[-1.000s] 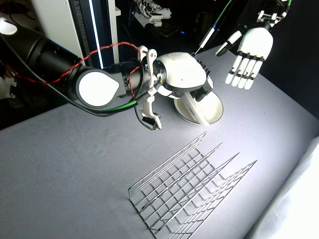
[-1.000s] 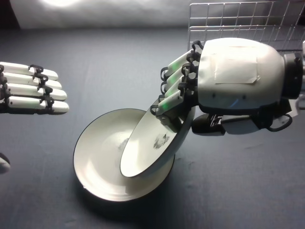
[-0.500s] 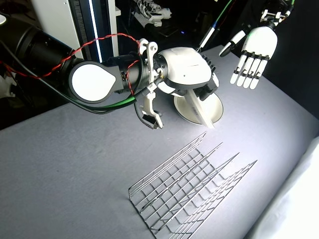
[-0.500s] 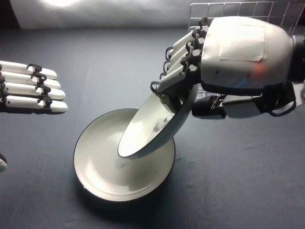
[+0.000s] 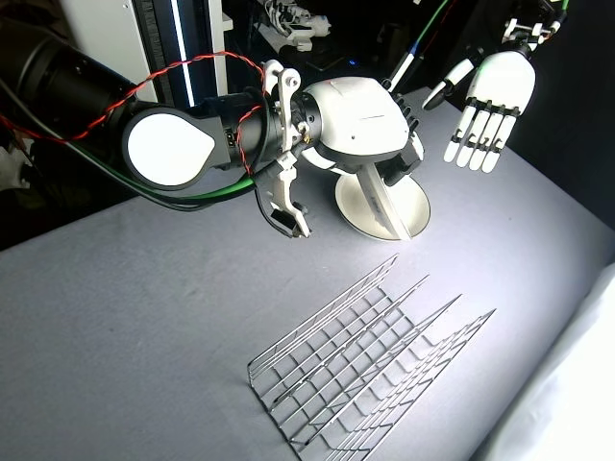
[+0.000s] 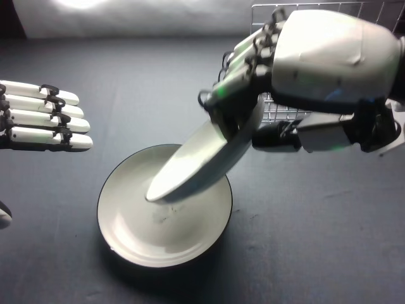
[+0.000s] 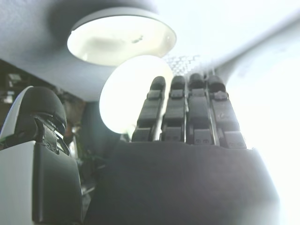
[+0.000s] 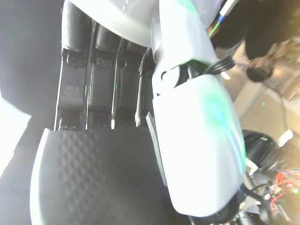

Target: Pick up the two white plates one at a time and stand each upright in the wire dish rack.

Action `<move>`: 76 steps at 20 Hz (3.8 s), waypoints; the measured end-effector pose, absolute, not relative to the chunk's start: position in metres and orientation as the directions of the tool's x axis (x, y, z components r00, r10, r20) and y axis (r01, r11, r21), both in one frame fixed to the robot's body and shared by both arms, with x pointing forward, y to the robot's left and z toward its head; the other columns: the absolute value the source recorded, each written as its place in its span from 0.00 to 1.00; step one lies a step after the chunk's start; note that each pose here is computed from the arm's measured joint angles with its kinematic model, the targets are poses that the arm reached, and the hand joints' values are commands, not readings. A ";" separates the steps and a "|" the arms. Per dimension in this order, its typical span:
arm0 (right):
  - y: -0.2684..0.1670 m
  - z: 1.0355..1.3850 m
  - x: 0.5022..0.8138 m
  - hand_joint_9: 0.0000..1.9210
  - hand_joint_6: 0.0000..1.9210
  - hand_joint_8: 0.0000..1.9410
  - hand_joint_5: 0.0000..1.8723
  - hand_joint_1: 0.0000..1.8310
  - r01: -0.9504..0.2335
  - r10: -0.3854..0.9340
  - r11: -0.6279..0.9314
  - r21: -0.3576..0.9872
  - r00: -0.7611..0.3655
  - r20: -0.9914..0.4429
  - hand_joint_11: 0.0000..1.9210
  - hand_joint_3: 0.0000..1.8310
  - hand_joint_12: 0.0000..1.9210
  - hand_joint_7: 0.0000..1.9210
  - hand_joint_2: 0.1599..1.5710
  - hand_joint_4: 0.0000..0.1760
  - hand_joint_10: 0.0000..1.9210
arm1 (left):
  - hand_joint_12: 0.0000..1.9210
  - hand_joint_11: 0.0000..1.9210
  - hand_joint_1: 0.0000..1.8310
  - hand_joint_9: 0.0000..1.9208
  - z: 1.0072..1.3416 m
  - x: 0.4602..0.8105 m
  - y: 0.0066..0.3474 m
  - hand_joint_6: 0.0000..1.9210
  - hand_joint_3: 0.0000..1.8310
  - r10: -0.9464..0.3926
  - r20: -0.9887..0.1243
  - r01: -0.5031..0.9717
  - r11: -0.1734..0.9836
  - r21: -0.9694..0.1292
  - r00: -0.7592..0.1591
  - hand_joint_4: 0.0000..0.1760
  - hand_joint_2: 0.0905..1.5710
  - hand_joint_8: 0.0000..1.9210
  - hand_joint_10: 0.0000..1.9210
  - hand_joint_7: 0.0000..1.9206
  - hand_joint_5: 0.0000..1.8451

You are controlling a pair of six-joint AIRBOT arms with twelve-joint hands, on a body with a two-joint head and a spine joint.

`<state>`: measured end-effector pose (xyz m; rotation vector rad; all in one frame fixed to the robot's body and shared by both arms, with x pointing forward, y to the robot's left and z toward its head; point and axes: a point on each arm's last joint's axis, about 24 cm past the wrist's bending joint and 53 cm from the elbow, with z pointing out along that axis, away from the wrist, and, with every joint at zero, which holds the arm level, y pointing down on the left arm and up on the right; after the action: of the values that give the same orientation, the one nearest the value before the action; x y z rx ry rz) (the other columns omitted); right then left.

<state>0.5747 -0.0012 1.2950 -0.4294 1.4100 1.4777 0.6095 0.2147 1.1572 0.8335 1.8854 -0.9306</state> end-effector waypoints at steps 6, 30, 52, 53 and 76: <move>-0.013 1.314 0.586 0.48 0.63 0.53 0.40 0.75 -0.716 0.533 0.153 0.682 -0.521 -0.667 0.40 0.00 0.68 0.50 0.70 0.00 0.62 | 0.00 0.00 0.00 0.00 1.158 0.618 0.225 0.00 0.00 0.185 -0.893 0.811 0.522 -0.264 -0.410 0.00 0.68 0.00 0.00 0.00 0.00; -0.066 1.344 0.638 0.49 0.63 0.52 0.39 0.75 -0.366 0.770 -0.022 0.931 -0.600 -0.217 0.40 0.00 0.67 0.52 0.69 0.00 0.60 | 0.00 0.00 0.00 0.00 1.154 0.617 0.225 0.00 0.00 0.189 -0.888 0.808 0.523 -0.270 -0.420 0.00 0.68 0.00 0.00 0.00 0.00; -0.149 1.353 0.677 0.46 0.66 0.57 0.38 0.74 -0.312 0.875 -0.019 0.950 -0.465 -0.135 0.40 0.00 0.69 0.49 0.71 0.00 0.64 | 0.00 0.00 0.00 0.00 1.153 0.617 0.225 0.00 0.00 0.189 -0.886 0.807 0.524 -0.273 -0.422 0.00 0.69 0.00 0.00 0.01 0.01; -0.154 1.353 0.678 0.47 0.65 0.57 0.39 0.75 -0.312 0.879 -0.015 0.950 -0.457 -0.136 0.41 0.00 0.69 0.49 0.71 0.00 0.63 | 0.00 0.00 0.00 0.00 1.153 0.617 0.225 0.00 0.00 0.189 -0.886 0.807 0.524 -0.273 -0.422 0.00 0.69 0.00 0.00 0.00 0.01; -0.224 1.290 0.728 0.47 0.60 0.52 0.43 0.75 -0.214 0.922 0.151 0.965 -0.322 -0.215 0.38 0.00 0.69 0.51 0.69 0.00 0.62 | 0.00 0.00 0.00 0.00 1.121 0.607 0.183 0.00 0.00 0.190 -0.856 0.810 0.470 -0.351 -0.481 0.00 0.69 0.00 0.00 0.00 0.00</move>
<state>0.7277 -0.2245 1.2905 0.7463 1.3950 1.3926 0.6069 0.1832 1.1211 0.8328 1.9402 -1.0099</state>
